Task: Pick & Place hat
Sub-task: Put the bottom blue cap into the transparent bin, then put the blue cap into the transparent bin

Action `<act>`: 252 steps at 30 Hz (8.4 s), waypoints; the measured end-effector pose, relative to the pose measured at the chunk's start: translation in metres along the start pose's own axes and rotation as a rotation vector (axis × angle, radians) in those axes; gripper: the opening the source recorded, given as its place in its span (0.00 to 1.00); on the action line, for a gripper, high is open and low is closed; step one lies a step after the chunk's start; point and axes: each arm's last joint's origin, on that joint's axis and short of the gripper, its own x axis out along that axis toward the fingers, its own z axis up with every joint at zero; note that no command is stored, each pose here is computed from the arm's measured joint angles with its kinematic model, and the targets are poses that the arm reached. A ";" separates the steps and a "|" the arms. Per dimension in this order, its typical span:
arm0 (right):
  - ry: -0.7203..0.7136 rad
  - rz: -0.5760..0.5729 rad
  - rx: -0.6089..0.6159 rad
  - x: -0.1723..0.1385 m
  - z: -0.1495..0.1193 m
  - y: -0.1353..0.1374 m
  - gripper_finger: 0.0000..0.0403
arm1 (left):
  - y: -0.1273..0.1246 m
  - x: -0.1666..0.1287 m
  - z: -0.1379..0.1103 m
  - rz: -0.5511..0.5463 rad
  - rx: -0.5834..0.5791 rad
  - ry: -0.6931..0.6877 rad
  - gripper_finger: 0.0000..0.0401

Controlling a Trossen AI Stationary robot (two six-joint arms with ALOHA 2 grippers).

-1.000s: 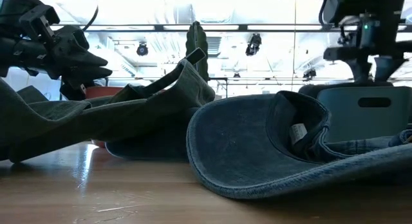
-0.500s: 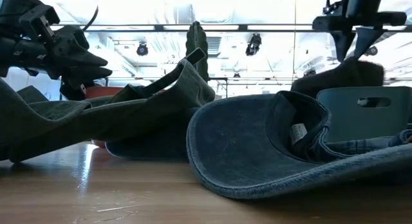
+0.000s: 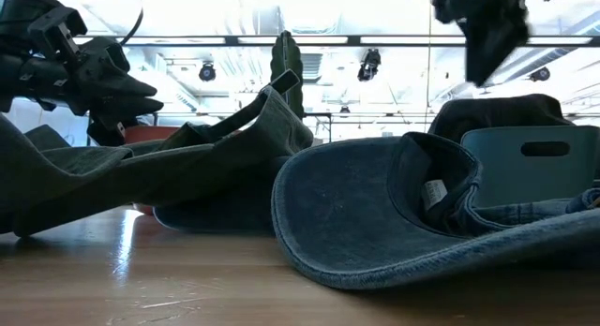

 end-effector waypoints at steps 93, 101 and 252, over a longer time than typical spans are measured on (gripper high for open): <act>-0.666 -0.397 0.622 -0.073 0.100 0.013 0.03 | 0.002 0.000 -0.002 0.018 -0.003 0.025 0.23; -0.415 -0.528 0.654 -0.019 0.126 -0.034 0.03 | 0.002 0.000 -0.002 0.020 -0.003 0.023 0.23; -0.736 -0.012 0.271 -0.030 0.070 0.160 0.03 | 0.002 0.000 -0.002 0.018 -0.003 0.022 0.23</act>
